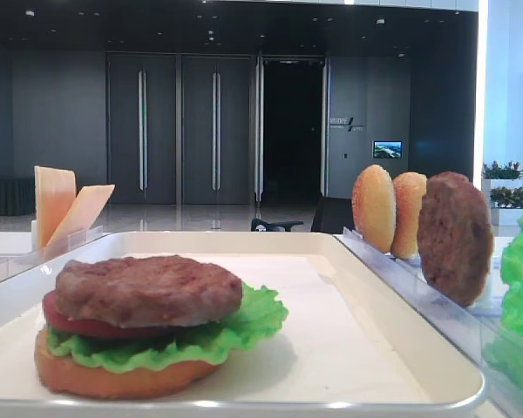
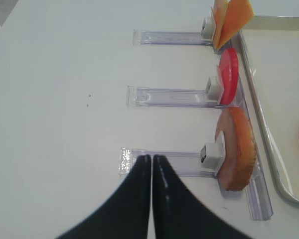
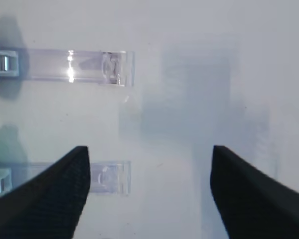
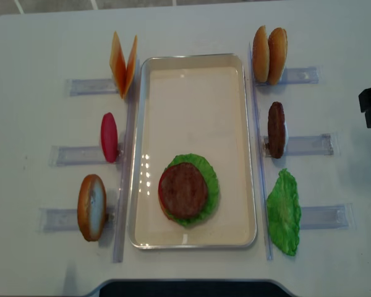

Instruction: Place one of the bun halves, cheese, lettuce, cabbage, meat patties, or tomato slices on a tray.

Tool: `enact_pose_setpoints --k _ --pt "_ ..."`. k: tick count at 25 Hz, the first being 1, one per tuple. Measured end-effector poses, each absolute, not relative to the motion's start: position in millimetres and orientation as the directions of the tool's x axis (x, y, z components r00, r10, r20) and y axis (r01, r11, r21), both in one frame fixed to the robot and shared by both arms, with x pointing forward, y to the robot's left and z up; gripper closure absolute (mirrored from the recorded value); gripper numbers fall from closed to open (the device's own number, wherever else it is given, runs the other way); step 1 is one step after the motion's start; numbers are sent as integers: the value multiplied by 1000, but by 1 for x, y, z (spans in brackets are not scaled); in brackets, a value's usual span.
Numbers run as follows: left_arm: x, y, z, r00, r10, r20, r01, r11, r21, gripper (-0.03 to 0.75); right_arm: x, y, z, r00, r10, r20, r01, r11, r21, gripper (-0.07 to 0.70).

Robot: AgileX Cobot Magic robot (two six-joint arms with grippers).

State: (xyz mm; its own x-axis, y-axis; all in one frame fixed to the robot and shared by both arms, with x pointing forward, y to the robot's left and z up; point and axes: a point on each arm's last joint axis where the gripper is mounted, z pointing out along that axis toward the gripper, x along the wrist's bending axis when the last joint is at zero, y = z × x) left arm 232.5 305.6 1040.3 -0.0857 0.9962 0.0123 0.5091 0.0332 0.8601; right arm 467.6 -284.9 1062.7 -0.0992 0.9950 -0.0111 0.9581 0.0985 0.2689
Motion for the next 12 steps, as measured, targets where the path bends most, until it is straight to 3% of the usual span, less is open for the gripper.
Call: enact_pose_setpoints --k 5,12 --pt "233 306 1040 -86 996 12 509 33 860 716 461 -285 1062 -83 997 -5 974 82 210 118" --pt "233 306 1040 -86 996 12 509 33 860 716 426 -287 1070 -53 999 3 964 51 259 118"
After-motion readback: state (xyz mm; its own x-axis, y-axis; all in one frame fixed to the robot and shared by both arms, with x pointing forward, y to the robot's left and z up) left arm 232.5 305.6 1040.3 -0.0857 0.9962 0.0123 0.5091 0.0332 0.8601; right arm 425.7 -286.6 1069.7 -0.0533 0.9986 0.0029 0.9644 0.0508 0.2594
